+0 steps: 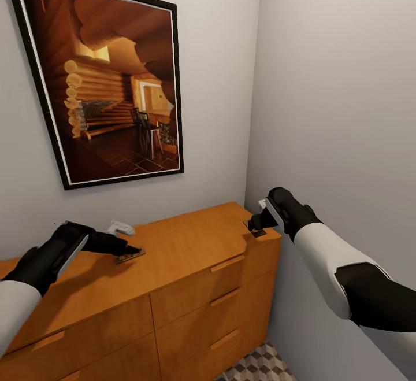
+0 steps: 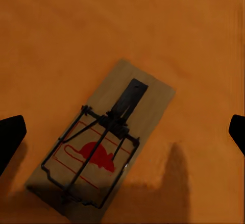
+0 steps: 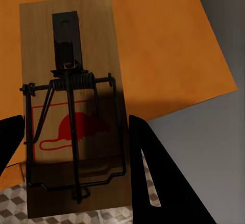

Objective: Take the four mousetraps from the cabinet in the bathroom and place them on the bathroom floor. Make sure all four end up on the same floor surface, and ensure that at least two of them are either under or directly next to the same bathroom sink.

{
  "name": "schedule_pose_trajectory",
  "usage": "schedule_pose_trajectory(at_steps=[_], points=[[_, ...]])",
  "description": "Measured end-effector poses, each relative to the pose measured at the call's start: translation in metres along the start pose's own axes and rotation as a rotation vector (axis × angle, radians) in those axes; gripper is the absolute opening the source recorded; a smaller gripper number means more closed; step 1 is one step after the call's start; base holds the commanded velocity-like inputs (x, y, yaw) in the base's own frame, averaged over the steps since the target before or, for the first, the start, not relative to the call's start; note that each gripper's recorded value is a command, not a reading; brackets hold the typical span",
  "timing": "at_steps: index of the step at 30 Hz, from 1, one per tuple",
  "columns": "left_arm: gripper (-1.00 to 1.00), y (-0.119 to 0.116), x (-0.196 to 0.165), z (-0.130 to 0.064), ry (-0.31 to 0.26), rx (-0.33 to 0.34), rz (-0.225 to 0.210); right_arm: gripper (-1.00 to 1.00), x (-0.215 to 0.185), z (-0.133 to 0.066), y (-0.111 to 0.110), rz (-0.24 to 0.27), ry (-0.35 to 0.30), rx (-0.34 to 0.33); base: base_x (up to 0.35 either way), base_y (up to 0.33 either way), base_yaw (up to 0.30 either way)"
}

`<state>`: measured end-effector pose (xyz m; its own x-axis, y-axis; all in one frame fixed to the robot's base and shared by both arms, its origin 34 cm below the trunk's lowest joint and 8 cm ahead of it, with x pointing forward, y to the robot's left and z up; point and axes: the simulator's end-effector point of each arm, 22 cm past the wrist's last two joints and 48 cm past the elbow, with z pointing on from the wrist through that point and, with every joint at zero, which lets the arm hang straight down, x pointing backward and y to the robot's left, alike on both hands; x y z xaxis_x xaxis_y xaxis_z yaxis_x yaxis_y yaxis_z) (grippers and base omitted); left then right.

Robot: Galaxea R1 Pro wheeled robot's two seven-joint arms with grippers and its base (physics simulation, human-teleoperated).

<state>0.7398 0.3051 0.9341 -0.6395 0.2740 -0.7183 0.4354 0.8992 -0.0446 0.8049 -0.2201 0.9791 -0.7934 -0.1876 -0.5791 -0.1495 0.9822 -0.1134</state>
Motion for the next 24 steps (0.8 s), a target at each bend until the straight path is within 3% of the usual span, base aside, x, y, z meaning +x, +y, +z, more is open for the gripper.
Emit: schedule_pose_trajectory(at_steps=[11,24], points=[[1.00,-0.008,0.007,0.012,0.011,0.018,-0.010,-1.00,0.000,0.000,-0.001,0.001,0.000,0.001,0.000,0.000,0.000],[1.00,-0.001,0.016,0.015,0.023,0.011,-0.019,-1.00,0.000,0.000,0.000,0.000,0.000,0.001,0.000,0.000,0.000]])
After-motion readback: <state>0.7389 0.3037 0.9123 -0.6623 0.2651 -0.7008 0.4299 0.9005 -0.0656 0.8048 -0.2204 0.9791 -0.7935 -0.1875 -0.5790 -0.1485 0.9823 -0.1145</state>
